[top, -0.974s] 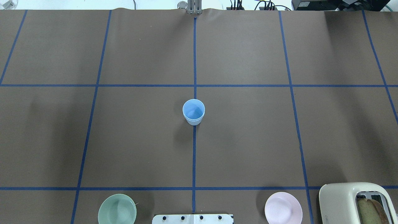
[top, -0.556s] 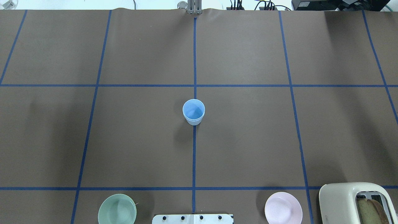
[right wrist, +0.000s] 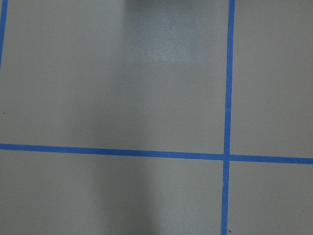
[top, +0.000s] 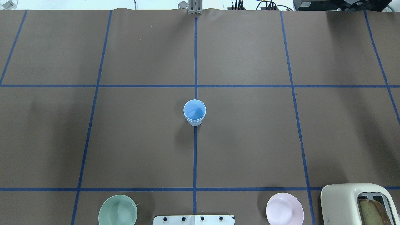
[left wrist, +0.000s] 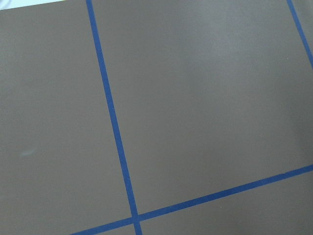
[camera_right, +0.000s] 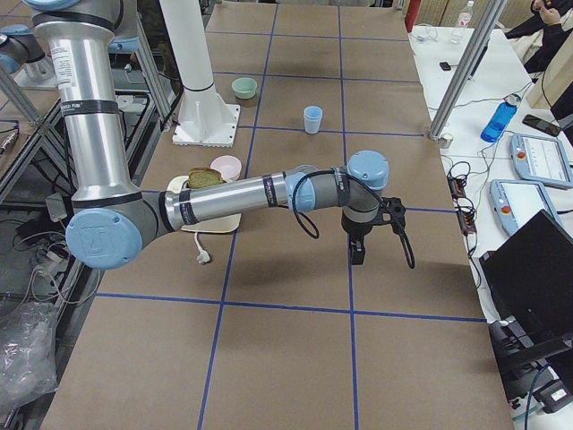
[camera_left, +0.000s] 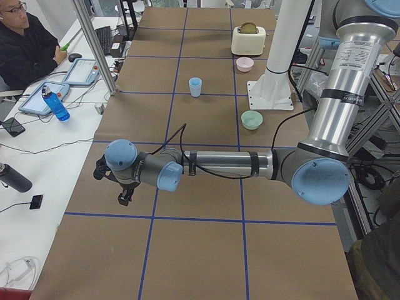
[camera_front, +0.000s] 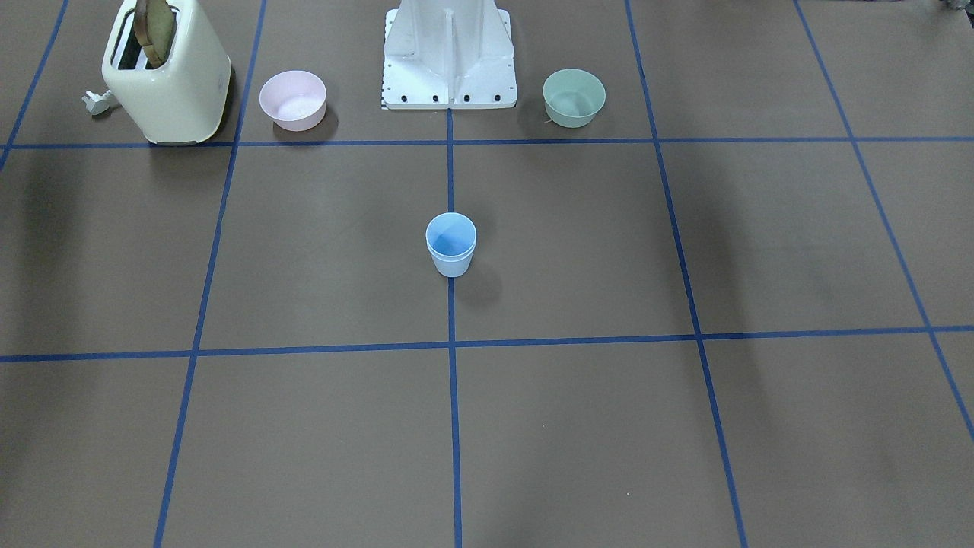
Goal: Stack blue cups with both arms
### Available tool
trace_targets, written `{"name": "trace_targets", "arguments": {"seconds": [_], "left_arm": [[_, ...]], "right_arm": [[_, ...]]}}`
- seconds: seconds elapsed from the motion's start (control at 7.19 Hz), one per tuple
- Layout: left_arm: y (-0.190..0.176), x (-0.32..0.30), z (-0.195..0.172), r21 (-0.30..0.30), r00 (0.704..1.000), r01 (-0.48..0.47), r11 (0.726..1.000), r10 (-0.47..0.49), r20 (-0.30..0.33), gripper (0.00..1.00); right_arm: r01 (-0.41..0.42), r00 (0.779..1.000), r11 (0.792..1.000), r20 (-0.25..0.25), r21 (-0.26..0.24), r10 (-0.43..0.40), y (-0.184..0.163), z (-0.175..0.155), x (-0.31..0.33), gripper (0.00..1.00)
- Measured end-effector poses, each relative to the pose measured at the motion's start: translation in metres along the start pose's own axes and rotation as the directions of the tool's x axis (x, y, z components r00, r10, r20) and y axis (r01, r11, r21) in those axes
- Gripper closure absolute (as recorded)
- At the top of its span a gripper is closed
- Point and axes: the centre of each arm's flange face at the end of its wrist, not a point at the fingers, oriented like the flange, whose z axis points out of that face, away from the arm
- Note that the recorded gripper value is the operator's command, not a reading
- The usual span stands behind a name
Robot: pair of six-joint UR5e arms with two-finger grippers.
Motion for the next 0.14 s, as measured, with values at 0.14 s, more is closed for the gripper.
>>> {"name": "trace_targets", "arguments": {"seconds": [0.14], "left_arm": [[-0.0001,0.0005,-0.0003,0.000,1.000,0.000,1.000,0.000,0.000,0.02]], "right_arm": [[-0.004,1.000,1.000,-0.001,-0.004,0.004,-0.0006,0.0020,0.0018,0.00]]}}
